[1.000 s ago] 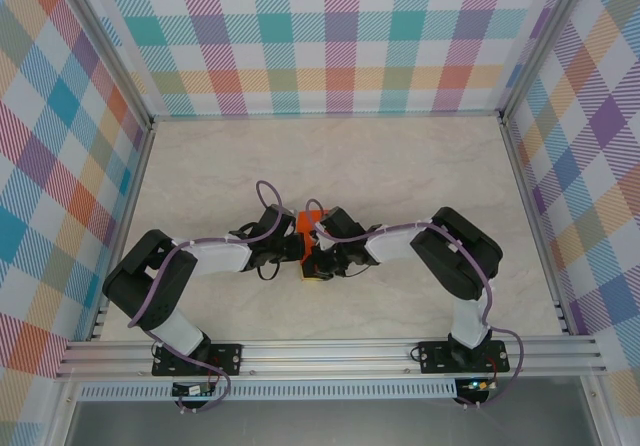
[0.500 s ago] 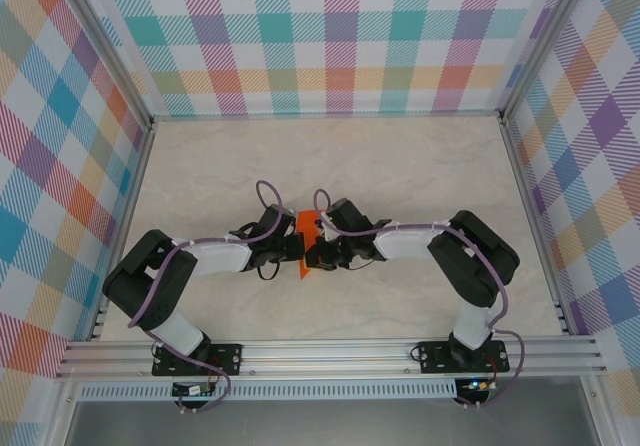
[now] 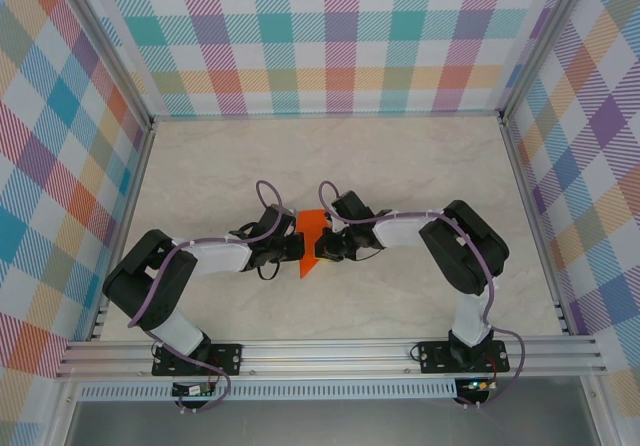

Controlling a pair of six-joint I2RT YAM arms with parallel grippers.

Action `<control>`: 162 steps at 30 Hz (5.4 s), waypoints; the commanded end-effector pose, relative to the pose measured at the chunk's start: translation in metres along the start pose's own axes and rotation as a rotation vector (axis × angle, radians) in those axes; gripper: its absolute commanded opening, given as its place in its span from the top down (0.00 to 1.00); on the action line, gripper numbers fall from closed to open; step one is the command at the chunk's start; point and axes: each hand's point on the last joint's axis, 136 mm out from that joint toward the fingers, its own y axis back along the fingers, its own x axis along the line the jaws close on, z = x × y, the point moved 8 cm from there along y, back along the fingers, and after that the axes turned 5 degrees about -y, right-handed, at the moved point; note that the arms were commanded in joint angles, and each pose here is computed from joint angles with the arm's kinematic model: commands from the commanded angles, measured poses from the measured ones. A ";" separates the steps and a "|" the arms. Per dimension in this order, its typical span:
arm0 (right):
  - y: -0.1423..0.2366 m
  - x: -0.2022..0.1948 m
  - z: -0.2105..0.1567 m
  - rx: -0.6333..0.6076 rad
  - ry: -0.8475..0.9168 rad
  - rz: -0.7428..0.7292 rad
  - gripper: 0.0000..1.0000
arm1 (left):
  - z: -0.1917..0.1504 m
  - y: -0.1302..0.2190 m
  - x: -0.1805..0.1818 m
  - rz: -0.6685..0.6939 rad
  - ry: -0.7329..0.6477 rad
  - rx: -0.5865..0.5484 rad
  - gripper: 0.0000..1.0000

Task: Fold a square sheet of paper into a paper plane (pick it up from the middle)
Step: Third fold the triangle at the center of the table.

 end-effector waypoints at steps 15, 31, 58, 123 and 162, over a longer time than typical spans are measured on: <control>-0.005 -0.027 -0.011 0.019 -0.121 -0.114 0.94 | 0.016 0.021 -0.004 0.071 0.035 -0.012 0.75; -0.003 -0.032 -0.014 0.021 -0.183 -0.144 0.95 | -0.023 0.038 -0.025 -0.200 0.384 0.004 0.91; -0.003 -0.044 -0.016 0.007 -0.236 -0.219 0.95 | -0.071 0.007 0.001 -0.011 0.427 0.131 1.00; -0.003 -0.027 -0.008 -0.014 -0.160 -0.146 0.95 | -0.034 0.044 -0.022 -0.034 0.572 -0.080 1.00; -0.009 -0.049 -0.015 -0.019 -0.252 -0.238 0.95 | -0.080 0.008 -0.015 0.058 0.769 -0.224 1.00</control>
